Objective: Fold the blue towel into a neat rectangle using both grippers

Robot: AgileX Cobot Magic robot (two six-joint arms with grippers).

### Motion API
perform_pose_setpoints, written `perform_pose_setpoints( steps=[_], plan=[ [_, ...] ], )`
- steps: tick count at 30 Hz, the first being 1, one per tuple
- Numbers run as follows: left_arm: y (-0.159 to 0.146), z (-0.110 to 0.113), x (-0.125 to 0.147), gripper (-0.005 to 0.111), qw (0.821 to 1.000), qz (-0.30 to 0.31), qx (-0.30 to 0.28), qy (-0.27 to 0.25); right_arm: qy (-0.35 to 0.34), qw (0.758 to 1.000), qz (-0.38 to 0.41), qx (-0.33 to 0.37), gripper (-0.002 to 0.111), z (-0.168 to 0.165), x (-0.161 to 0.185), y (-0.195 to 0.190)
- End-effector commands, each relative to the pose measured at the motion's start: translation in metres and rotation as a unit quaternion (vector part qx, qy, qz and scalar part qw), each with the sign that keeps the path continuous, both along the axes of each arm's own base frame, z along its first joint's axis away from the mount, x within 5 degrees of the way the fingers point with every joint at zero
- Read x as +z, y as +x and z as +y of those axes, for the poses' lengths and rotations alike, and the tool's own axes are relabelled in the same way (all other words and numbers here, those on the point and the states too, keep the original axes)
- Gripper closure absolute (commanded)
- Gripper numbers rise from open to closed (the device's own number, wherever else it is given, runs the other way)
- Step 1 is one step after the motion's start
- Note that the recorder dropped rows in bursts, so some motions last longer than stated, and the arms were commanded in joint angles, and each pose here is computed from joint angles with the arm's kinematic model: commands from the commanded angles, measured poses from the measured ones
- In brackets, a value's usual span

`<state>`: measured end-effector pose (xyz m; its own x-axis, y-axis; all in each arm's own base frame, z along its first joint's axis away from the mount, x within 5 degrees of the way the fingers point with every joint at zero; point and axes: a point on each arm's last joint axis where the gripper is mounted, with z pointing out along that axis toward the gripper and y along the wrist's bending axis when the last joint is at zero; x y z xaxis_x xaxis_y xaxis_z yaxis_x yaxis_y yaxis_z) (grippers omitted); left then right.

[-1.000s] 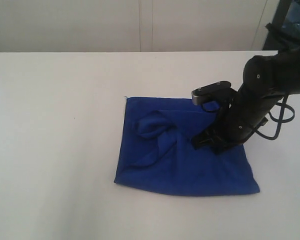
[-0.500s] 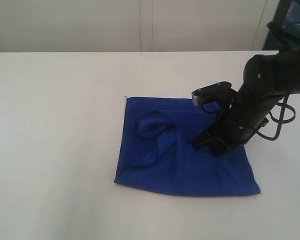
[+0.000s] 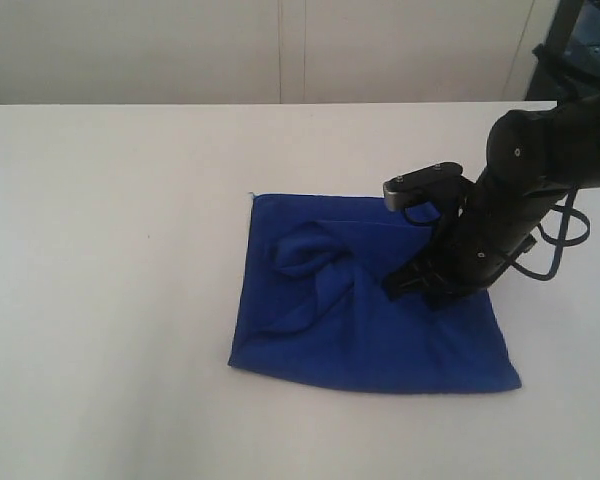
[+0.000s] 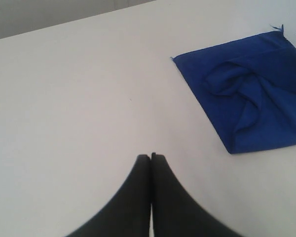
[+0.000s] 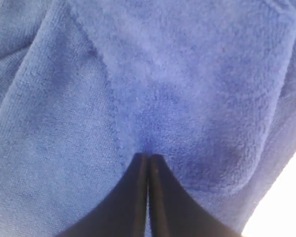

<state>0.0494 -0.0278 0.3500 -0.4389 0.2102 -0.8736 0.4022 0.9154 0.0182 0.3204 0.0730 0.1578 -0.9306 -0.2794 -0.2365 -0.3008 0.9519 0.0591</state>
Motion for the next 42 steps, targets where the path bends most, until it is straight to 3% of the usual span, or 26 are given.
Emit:
perform_pose_setpoints(
  steps=[1, 5, 10, 12, 16, 19, 20, 25, 34, 42],
  plan=[
    [-0.001, 0.000, -0.002, 0.107, 1.000, 0.002, -0.004, -0.001, 0.001, 1.000, -0.001, 0.002, 0.108, 0.000, 0.000, -0.001],
    [-0.001, 0.000, -0.002, 0.107, 1.000, 0.002, -0.004, -0.001, 0.004, 1.000, 0.015, -0.006, 0.106, 0.001, 0.003, -0.001],
    [-0.001, 0.000, -0.002, 0.107, 1.000, 0.002, -0.004, -0.001, 0.004, 1.000, 0.018, -0.010, 0.086, 0.001, -0.003, 0.000],
    [-0.001, 0.000, -0.002, 0.107, 1.000, 0.002, -0.004, -0.001, 0.005, 1.000, 0.014, -0.012, 0.083, 0.002, -0.003, 0.001],
    [-0.001, 0.000, -0.002, 0.107, 1.000, 0.002, -0.004, -0.001, 0.005, 1.000, 0.016, -0.013, 0.084, 0.002, -0.005, 0.001],
    [-0.001, 0.000, -0.002, 0.107, 1.000, 0.002, -0.004, -0.001, 0.006, 1.000, 0.011, -0.014, 0.099, 0.002, -0.004, 0.002],
    [-0.001, 0.000, -0.002, 0.107, 1.000, 0.002, -0.004, -0.001, 0.006, 1.000, 0.008, -0.014, 0.109, 0.002, -0.004, 0.002],
    [-0.001, 0.000, -0.002, 0.107, 1.000, 0.002, -0.004, -0.001, 0.009, 1.000, -0.006, -0.015, 0.108, 0.002, 0.001, 0.003],
    [-0.001, 0.000, -0.002, 0.107, 1.000, 0.002, -0.004, -0.001, 0.018, 0.997, -0.074, -0.010, 0.108, -0.001, 0.049, -0.006],
    [-0.001, 0.000, -0.002, 0.107, 1.000, 0.002, -0.004, -0.001, -0.007, 0.998, -0.060, -0.001, 0.108, -0.006, 0.054, -0.012]
  ],
)
